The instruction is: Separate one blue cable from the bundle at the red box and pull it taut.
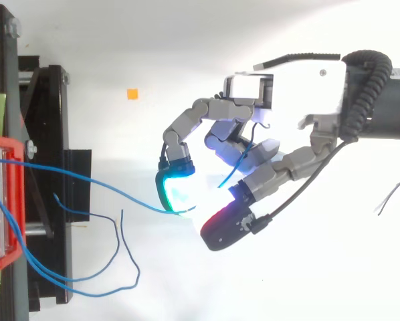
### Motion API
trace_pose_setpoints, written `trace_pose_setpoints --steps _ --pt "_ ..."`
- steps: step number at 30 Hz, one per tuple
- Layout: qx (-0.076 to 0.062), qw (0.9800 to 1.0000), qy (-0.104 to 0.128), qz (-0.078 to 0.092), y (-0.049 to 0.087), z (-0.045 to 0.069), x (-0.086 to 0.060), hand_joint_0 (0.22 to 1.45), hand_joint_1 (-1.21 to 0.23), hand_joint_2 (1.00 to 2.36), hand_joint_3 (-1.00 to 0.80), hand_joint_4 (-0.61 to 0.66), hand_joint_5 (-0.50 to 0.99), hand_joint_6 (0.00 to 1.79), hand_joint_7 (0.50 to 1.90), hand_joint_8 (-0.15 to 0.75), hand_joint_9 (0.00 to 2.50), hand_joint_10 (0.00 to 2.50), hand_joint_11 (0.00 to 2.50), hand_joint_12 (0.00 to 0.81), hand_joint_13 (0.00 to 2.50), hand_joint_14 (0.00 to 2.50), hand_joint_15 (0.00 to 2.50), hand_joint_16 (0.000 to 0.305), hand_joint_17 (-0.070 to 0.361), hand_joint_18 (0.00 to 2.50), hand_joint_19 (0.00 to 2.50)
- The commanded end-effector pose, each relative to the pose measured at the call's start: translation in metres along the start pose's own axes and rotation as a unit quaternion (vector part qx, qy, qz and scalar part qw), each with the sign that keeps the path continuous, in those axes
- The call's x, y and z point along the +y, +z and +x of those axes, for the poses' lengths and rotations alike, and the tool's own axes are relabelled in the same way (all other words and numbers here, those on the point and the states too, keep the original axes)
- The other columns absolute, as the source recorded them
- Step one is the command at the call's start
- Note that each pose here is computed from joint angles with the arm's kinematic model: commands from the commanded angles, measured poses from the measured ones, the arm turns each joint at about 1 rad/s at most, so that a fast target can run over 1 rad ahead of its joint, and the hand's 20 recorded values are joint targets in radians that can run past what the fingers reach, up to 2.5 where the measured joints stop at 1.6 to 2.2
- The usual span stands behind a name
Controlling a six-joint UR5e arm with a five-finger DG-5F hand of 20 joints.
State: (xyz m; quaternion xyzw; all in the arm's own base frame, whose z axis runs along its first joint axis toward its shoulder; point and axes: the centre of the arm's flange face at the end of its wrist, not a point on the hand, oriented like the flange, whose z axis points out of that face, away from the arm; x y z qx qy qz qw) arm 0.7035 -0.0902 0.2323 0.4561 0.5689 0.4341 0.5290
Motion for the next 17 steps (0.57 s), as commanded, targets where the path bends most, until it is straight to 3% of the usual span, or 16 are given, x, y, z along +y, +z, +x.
trace_pose_setpoints --steps 1,17 --pt "0.000 1.0000 0.000 0.001 0.0000 -0.0004 -0.0007 0.60 -0.87 1.01 -0.02 -0.12 -0.03 0.88 1.04 0.250 1.01 2.50 1.25 0.425 1.23 1.13 1.24 0.065 0.146 1.24 1.51" --pt "0.000 1.0000 -0.001 0.000 -0.0002 -0.0006 0.0003 0.60 -0.87 1.01 -0.02 -0.12 -0.03 0.88 1.05 0.250 1.02 2.50 1.26 0.425 1.24 1.09 1.27 0.065 0.147 1.25 1.52"
